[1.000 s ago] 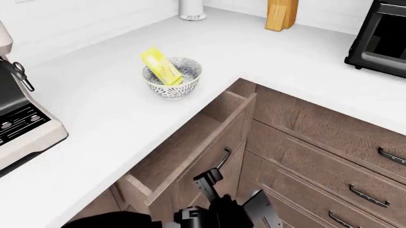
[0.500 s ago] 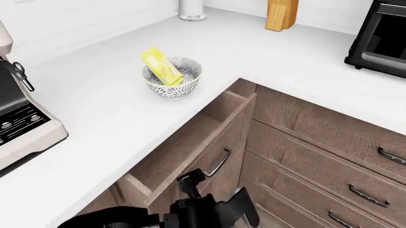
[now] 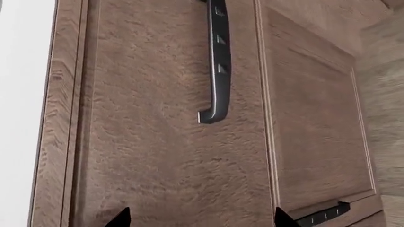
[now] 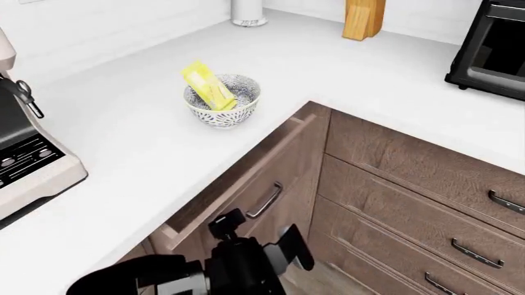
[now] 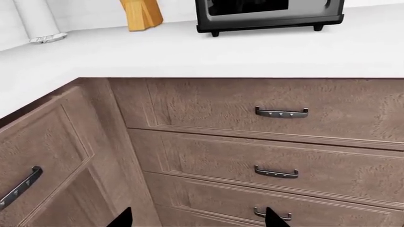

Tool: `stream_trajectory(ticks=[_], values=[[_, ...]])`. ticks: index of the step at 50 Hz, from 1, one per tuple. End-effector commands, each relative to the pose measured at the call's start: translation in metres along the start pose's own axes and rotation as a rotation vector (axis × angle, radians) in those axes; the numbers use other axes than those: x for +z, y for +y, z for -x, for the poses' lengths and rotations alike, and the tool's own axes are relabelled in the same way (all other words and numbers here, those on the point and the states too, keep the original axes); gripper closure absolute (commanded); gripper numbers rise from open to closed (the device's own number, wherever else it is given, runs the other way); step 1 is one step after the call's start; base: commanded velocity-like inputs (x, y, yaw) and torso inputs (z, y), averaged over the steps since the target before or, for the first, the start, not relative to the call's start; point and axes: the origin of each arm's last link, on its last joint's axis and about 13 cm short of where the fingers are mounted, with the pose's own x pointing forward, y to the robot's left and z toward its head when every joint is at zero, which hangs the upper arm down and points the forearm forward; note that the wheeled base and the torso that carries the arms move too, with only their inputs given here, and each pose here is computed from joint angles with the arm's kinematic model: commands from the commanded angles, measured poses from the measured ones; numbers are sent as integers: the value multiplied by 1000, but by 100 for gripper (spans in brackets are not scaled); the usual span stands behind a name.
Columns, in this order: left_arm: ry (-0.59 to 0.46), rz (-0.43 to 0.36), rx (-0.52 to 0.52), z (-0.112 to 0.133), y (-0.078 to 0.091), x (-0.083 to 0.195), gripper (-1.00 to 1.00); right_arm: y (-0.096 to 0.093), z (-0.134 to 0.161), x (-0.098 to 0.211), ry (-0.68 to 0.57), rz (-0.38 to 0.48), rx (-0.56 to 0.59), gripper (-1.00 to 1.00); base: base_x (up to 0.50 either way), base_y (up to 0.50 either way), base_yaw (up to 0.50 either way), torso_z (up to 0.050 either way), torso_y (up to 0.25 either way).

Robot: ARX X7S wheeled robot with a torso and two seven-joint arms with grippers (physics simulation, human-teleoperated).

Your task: Place the bar in the bowl and close the drawer.

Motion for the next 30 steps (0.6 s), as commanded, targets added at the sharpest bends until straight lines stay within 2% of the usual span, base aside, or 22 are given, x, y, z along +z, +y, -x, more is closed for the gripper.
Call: stream_trajectory(ticks=[1,14,30], values=[[84,-25,132,-15,9,-5,-100,0,0,0,-1,1,0,-100,0,0,0,0,0],[113,-40,275,-26,12,-10,-100,-1,0,0,-2,3,-1,-100,0,0,0,0,0],[139,-93,312,-32,7,-21,-100,-1,-2,0,-6,4,-7,-100,0,0,0,0,0]])
